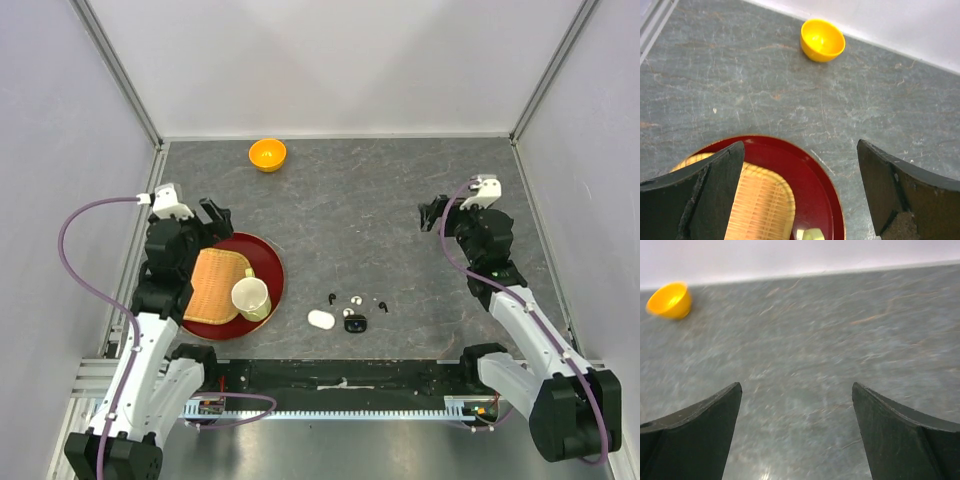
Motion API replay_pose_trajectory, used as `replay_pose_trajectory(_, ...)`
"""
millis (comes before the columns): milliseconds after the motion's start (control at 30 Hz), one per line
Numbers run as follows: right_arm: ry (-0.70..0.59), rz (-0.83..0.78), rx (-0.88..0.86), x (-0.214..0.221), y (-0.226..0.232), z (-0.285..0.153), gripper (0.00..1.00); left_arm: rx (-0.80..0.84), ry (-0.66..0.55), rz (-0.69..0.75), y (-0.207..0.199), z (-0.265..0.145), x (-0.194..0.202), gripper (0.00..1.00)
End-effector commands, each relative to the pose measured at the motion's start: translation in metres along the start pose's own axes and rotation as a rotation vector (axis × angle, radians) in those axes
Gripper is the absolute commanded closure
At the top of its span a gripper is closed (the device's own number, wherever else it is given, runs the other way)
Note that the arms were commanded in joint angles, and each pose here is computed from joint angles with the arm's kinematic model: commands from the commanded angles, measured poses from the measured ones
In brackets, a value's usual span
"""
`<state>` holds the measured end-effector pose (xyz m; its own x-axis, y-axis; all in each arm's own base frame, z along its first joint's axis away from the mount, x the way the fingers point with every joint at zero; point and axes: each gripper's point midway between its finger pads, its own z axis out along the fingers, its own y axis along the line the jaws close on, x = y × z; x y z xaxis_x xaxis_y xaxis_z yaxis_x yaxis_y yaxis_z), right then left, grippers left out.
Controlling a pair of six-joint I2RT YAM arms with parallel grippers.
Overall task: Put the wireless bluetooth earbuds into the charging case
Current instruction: Pick up the charging case at the center of the board.
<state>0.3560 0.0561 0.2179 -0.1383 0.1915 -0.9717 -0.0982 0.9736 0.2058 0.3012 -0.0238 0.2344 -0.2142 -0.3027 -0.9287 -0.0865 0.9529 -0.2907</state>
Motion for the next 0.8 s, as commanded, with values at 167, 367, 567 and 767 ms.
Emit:
replay_pose_trajectory(167, 0.112, -0.254, -0.525, 0.040, 0.071, -0.011, 0.02, 0.067, 0.086, 0.021, -0.023, -0.008, -0.024, 0.00)
replay_pose_trajectory(367, 0.141, -0.437, -0.760, 0.069, 0.090, -0.036, 0.02, 0.261, 0.067, 0.053, -0.056, -0.019, -0.033, 0.00)
replay_pose_trajectory(567, 0.221, -0.445, -0.806, 0.081, 0.105, -0.042, 0.02, 0.273, 0.073, 0.034, -0.056, -0.024, -0.029, 0.00)
replay_pose_trajectory(767, 0.257, -0.431, -0.672, 0.082, 0.111, -0.037, 0.02, 0.261, 0.061, 0.042, -0.051, -0.026, -0.030, 0.00)
